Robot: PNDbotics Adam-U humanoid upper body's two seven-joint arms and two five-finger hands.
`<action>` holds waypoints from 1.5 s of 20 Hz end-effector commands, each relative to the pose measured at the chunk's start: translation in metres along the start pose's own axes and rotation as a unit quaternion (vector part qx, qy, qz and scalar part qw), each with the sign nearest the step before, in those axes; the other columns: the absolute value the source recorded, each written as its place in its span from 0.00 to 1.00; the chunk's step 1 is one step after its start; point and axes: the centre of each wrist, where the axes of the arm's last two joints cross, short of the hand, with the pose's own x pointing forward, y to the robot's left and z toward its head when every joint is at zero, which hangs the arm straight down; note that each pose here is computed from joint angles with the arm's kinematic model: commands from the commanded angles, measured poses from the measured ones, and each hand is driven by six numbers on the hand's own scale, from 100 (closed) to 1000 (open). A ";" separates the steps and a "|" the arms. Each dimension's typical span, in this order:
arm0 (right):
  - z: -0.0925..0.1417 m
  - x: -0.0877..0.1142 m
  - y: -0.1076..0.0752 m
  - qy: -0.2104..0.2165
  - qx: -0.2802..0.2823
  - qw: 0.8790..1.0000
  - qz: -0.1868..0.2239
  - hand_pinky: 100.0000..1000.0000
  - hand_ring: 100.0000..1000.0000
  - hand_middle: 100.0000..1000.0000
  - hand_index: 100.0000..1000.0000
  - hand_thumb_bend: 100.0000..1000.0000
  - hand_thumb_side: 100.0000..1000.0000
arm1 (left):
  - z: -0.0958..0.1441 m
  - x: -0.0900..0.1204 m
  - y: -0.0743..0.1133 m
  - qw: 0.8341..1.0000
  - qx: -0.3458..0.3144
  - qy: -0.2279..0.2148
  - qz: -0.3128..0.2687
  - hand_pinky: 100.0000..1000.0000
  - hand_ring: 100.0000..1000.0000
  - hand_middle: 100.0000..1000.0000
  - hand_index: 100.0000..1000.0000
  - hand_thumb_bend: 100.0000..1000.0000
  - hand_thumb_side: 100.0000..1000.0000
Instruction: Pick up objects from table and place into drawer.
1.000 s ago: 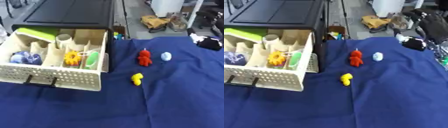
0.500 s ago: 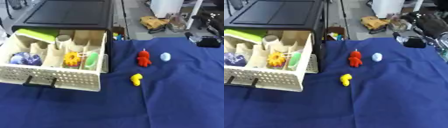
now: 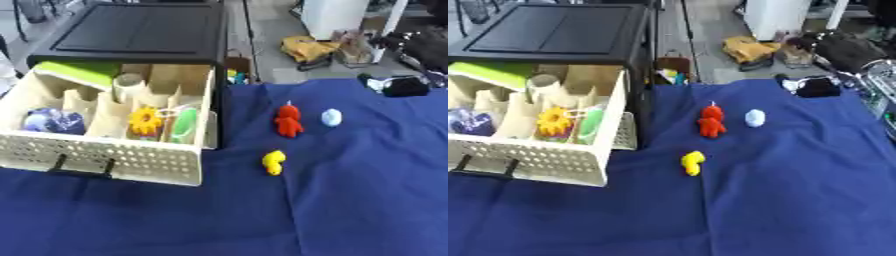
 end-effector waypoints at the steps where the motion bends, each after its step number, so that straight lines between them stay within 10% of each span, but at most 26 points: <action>1: -0.005 -0.003 -0.017 0.005 0.008 1.000 0.008 0.79 0.84 0.71 0.96 0.32 0.77 | -0.014 0.002 -0.004 1.000 -0.030 -0.002 0.001 0.63 0.75 0.76 0.92 0.34 1.00; 30: -0.045 0.044 -0.059 0.013 0.218 0.974 -0.053 0.82 0.92 0.91 1.00 0.43 0.65 | -0.010 0.000 -0.005 1.000 -0.030 0.000 0.001 0.63 0.75 0.76 0.93 0.34 1.00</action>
